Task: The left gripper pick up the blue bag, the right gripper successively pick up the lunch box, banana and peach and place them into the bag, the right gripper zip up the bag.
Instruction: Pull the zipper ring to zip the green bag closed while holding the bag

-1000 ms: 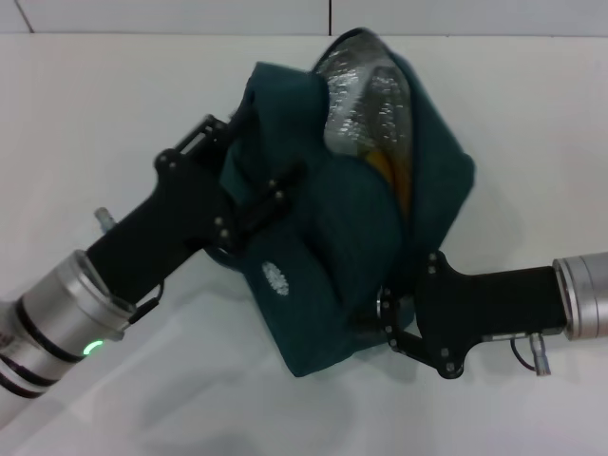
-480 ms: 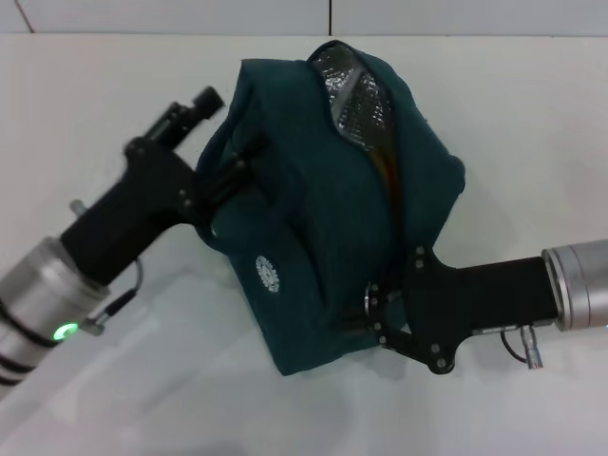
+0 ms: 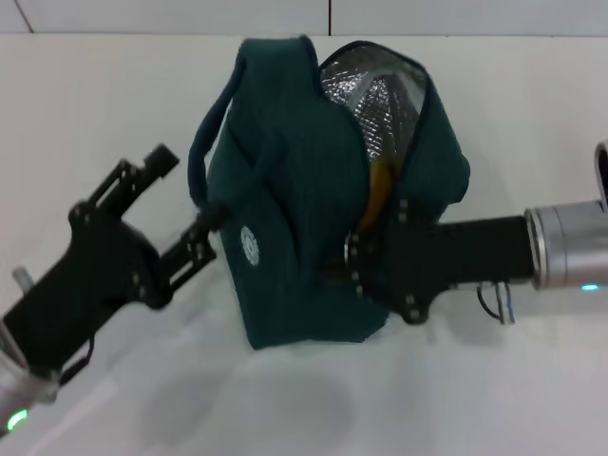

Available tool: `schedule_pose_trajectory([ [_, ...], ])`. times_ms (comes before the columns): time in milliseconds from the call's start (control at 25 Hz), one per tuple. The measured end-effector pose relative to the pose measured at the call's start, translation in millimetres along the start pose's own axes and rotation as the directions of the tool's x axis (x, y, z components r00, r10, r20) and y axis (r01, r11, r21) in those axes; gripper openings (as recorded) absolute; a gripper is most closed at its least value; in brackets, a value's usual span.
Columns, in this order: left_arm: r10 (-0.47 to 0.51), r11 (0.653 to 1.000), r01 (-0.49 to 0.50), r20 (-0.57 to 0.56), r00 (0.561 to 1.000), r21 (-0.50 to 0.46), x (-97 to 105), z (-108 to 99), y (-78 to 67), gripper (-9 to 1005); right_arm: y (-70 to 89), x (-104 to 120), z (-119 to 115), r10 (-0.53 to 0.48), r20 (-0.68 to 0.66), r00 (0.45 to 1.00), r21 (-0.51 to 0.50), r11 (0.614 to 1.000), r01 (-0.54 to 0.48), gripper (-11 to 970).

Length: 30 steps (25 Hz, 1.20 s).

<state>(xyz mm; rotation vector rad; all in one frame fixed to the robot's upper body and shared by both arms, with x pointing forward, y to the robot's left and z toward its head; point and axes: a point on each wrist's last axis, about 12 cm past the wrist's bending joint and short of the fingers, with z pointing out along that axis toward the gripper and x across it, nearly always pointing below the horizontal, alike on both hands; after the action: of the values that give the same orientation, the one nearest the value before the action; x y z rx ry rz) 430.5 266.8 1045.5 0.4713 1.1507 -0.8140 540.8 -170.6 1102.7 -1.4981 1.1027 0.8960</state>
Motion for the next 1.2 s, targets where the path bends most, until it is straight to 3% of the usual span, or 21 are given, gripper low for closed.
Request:
schedule_pose_trajectory([
  [40,0.031,0.999,-0.032,-0.033,0.999,-0.026,4.6,-13.0,-8.7,773,-3.0,-0.5,1.3,-0.001,0.001,1.0,0.014,1.0,0.001,25],
  [200,0.033,0.997,-0.038,-0.083,0.996,-0.063,12.1,-23.2,-16.3,772,-15.3,-2.9,8.2,0.003,0.009,1.0,0.054,0.999,-0.004,25],
  [360,0.013,1.0,-0.017,-0.178,0.984,-0.021,23.7,-26.5,-24.0,771,-24.3,-6.3,14.6,0.003,0.013,1.0,0.048,0.999,-0.003,25],
  [760,0.007,0.999,-0.016,-0.26,0.966,-0.029,35.4,-15.8,-15.8,768,-30.4,-12.9,19.7,-0.025,0.041,0.999,0.055,0.998,0.023,25],
  [1200,0.032,0.999,-0.036,-0.269,0.963,-0.013,36.6,-1.1,-5.0,760,-27.6,-12.0,19.8,-0.017,0.057,0.998,0.069,0.998,0.013,25],
])
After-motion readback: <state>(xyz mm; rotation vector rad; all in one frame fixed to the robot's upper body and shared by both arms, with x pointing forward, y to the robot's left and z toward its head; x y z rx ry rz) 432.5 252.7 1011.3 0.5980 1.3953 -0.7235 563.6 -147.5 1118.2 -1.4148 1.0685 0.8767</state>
